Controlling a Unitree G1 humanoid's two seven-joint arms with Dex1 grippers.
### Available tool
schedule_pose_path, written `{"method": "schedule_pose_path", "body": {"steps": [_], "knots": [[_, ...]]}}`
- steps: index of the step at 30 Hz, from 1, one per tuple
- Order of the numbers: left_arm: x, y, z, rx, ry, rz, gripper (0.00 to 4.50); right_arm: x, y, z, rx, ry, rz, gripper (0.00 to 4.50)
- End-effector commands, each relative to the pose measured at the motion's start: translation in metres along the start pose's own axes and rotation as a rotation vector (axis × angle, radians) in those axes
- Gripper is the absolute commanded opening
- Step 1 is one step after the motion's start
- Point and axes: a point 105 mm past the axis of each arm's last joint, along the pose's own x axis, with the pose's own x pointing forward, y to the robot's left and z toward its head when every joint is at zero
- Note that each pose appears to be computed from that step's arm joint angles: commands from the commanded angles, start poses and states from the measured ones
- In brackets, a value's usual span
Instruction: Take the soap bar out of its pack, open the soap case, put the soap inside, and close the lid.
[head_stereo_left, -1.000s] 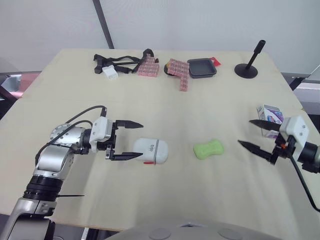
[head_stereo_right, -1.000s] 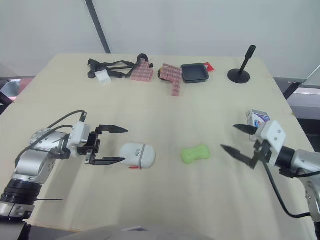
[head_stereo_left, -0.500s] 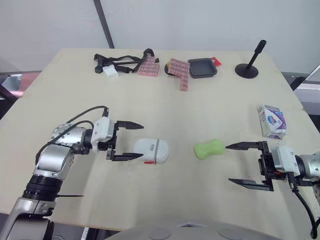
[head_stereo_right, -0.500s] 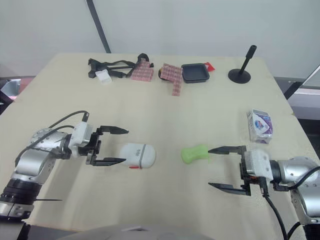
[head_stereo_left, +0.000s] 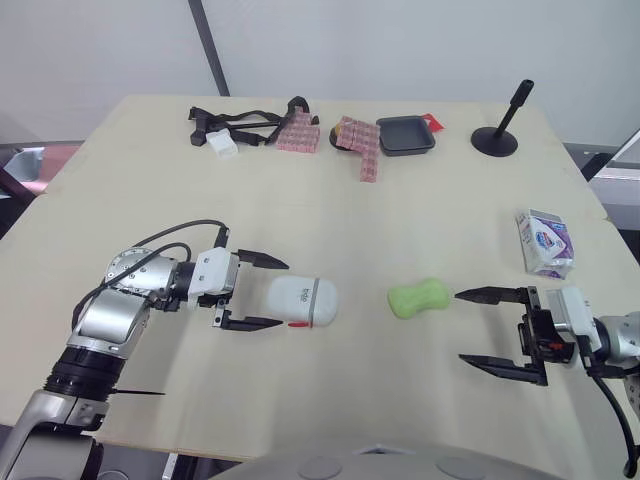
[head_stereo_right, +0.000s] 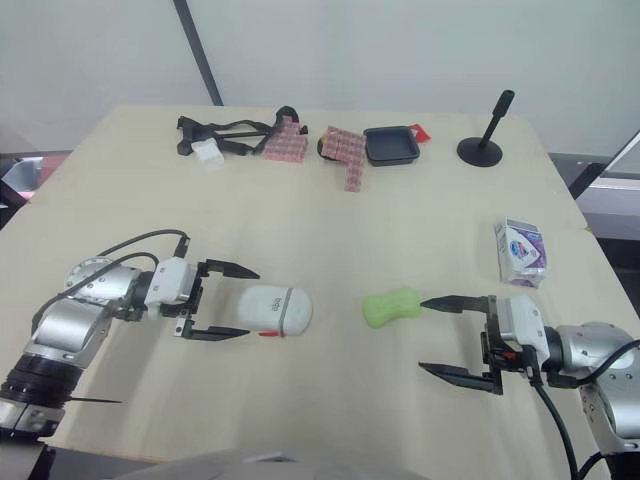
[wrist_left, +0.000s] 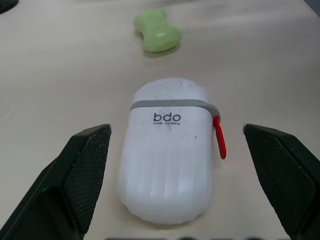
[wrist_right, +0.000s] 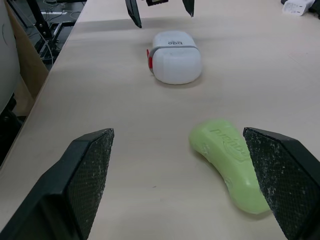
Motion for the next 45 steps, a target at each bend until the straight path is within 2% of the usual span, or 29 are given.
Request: {"method": "schedule_pose_path", "body": {"steps": [1,24,43,45], "knots": [[0.001,0.006,-0.001,0.040,0.046,-0.011,4.50,-0.004,-0.005,0.005,-0.054,0.003,-0.029,4.44],[0.029,0.010,-0.028,0.108,0.180,-0.103,4.50,-0.005,-0.008,-0.003,-0.049,0.063,-0.076,4.44],[0.032,0.010,-0.024,0.105,0.150,-0.115,4.50,-0.007,-0.009,-0.003,-0.043,0.090,-0.082,4.44],[0.033,0.010,-0.024,0.106,0.148,-0.119,3.96,-0.007,-0.009,-0.002,-0.040,0.091,-0.083,4.50]]}}
